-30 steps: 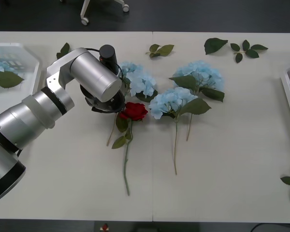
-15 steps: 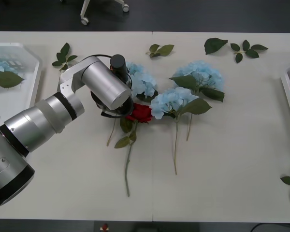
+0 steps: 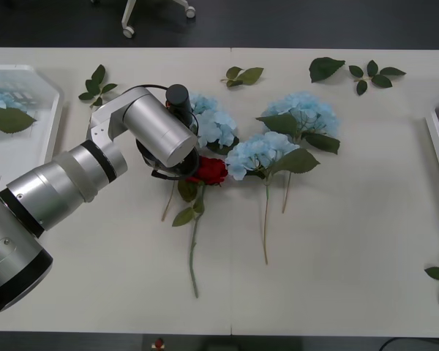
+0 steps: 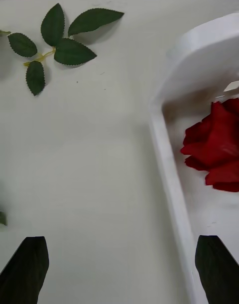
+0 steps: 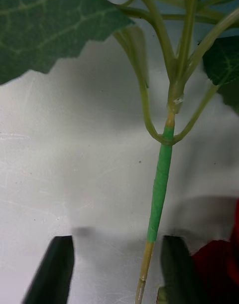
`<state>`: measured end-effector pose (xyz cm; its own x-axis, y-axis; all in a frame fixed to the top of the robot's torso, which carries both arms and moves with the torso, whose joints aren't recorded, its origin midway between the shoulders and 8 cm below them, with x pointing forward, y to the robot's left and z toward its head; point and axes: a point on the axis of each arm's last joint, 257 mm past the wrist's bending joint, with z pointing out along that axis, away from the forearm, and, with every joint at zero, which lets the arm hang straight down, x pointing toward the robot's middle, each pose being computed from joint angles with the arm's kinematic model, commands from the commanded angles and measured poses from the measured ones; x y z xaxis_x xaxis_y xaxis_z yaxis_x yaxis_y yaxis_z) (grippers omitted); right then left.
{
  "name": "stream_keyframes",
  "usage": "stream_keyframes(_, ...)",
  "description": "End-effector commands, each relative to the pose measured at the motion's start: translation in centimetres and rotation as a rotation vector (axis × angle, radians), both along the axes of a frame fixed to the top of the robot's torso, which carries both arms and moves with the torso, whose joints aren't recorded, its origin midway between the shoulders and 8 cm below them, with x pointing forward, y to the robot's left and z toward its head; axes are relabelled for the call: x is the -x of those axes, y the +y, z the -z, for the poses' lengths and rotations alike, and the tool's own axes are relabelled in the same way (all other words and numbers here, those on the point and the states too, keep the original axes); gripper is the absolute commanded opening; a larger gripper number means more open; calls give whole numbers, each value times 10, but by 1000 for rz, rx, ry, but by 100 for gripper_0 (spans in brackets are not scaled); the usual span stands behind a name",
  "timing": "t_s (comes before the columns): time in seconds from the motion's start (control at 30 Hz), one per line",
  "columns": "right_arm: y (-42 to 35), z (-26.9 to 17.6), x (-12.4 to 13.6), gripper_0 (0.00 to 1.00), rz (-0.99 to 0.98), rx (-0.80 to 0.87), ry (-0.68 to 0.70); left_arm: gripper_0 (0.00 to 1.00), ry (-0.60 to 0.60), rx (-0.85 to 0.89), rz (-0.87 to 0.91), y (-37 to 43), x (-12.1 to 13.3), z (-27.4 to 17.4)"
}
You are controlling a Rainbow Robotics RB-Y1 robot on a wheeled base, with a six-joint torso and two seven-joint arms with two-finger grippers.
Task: Put the red flowers into the right box and the blue flowers into the left box
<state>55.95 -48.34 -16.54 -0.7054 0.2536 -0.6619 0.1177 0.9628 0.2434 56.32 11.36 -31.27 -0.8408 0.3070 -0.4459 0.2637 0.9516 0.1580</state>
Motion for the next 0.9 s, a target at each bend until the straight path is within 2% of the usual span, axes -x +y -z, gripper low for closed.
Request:
stream_keyframes(0.03, 34, -34, -12, 86, 15, -19, 19, 0, -56, 0, 61, -21, -16, -30)
stream_keyframes(0.27, 83, -26, -12, 86, 52, -14, 138, 0, -90, -10, 83, -23, -23, -39)
stream_keyframes(0.57, 154, -2, -25, 86, 87, 54, 195, 0, -176, 9, 136, -14, -30, -88)
stream_keyframes(0.9, 238, 23, -32, 86, -23, 27, 198, 0, -203, 87, 139, 33, -2, -163)
